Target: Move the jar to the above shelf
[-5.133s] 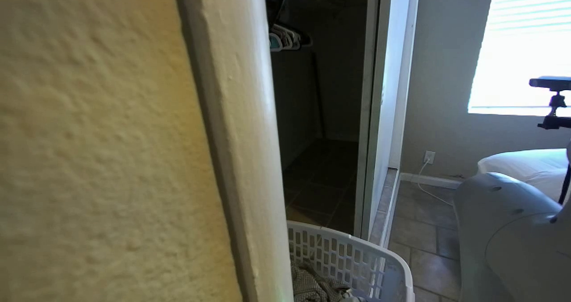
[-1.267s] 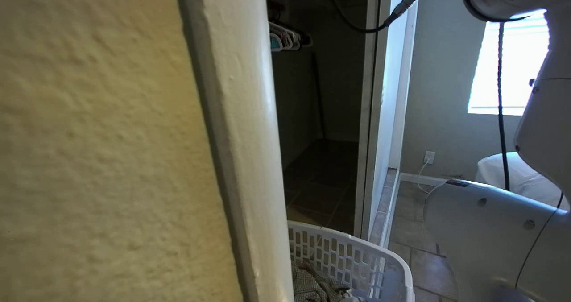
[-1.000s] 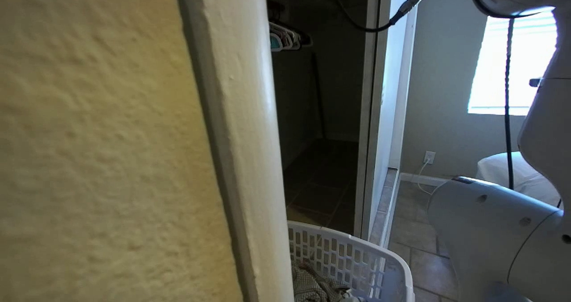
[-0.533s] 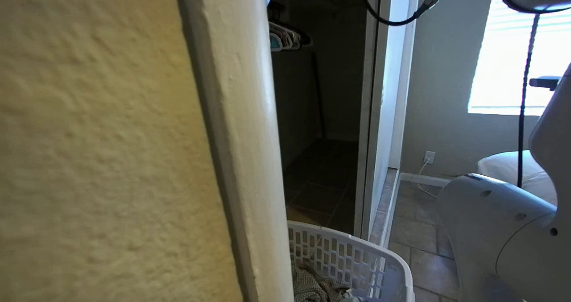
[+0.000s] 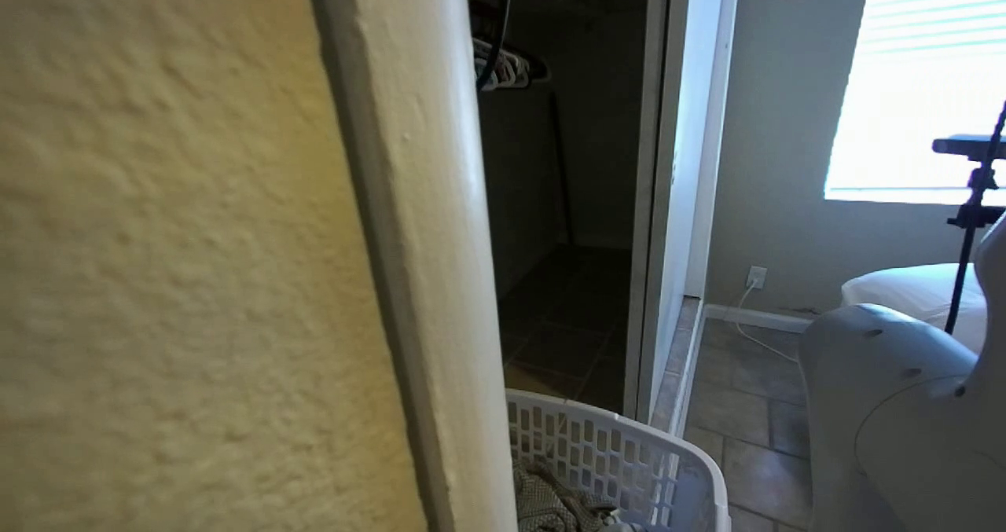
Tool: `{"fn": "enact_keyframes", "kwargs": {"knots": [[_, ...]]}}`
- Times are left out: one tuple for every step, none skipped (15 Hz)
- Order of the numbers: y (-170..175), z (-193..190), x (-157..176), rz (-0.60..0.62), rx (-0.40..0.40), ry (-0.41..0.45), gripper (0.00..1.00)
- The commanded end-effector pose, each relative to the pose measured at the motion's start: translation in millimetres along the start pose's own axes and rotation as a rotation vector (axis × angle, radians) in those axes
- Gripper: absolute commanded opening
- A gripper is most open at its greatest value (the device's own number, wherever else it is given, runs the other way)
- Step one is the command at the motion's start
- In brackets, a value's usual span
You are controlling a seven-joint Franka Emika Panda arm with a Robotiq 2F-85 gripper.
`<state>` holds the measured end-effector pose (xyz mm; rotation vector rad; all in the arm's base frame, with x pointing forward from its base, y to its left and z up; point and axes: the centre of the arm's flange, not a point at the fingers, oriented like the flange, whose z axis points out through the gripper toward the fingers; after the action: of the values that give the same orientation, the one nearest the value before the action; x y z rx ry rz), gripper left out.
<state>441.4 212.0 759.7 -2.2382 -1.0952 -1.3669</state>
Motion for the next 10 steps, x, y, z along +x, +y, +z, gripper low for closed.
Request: {"fn": "enact_keyframes", "kwargs": {"knots": [[-10.6,-24.5,-3.1,0.021,0.046,-0.034,1.0],[-12.2,-28.0,-2.9,0.032,0.045,-0.047,1.0],[-13.9,-32.7,-2.5,0.041,0.047,-0.047,1.0],[-15.0,-36.8,-2.3,0.046,0.05,-0.05,1.0],[-16.5,-40.8,-2.1,0.052,0.052,-0.047,1.0],[-17.9,-45.6,-2.4,0.058,0.05,-0.056,1.0],[-19.2,-49.6,-2.5,0.067,0.055,-0.053,1.0],[-21.0,-54.4,-3.1,0.068,0.059,-0.054,1.0],[-22.7,-58.7,-3.0,0.075,0.059,-0.054,1.0],[-25.3,-63.5,-3.2,0.08,0.055,-0.054,1.0]]}}
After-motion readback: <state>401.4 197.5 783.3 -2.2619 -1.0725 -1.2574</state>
